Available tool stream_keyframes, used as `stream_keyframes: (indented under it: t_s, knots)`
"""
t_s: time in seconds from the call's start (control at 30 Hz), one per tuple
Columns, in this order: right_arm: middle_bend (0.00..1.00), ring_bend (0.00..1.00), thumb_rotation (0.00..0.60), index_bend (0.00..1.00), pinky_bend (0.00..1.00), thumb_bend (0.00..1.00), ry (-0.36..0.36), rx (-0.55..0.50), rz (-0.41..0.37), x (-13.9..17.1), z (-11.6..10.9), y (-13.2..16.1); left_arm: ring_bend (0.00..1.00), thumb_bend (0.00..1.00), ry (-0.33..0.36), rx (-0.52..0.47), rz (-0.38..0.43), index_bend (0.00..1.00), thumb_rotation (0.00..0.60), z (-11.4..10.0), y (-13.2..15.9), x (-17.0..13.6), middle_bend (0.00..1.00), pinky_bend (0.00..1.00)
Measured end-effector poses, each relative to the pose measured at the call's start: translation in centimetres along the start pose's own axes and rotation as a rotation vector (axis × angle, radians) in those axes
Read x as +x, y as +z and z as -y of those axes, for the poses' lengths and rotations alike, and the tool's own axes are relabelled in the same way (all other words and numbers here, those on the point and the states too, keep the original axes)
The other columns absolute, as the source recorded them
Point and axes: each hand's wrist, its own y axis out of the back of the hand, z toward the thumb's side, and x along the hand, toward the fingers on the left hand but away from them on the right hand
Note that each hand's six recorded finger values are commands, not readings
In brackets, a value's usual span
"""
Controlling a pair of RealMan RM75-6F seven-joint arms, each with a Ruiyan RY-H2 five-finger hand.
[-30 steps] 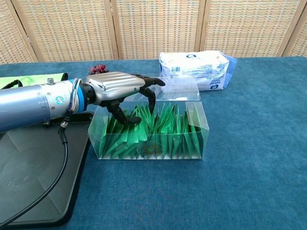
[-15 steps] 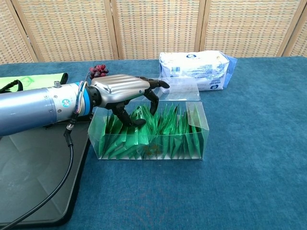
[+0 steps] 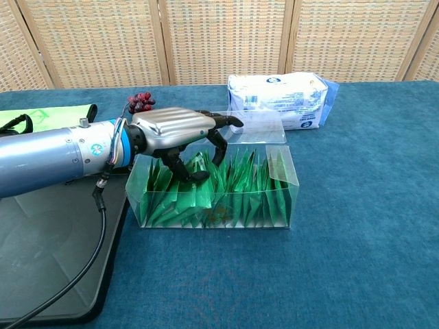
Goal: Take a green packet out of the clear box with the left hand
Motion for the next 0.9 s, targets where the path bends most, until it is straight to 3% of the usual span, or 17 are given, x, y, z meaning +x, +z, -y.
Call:
stream_keyframes:
  t_s: [0.47, 0.9]
  knots:
    - [0.0, 0.0, 0.6, 0.0, 0.0, 0.0, -0.003, -0.003, -0.002, 0.1, -0.1, 0.0, 0.0, 0.49, 0.05, -0.031, 0.0, 0.77, 0.6, -1.9, 0.0, -0.3, 0.0, 0.0]
    - [0.0, 0.0, 0.6, 0.0, 0.0, 0.0, -0.014, -0.005, -0.015, 0.4, -0.4, 0.3, 0.0, 0.49, 0.139, -0.063, -0.003, 0.78, 0.6, -5.3, 0.1, -2.0, 0.0, 0.0]
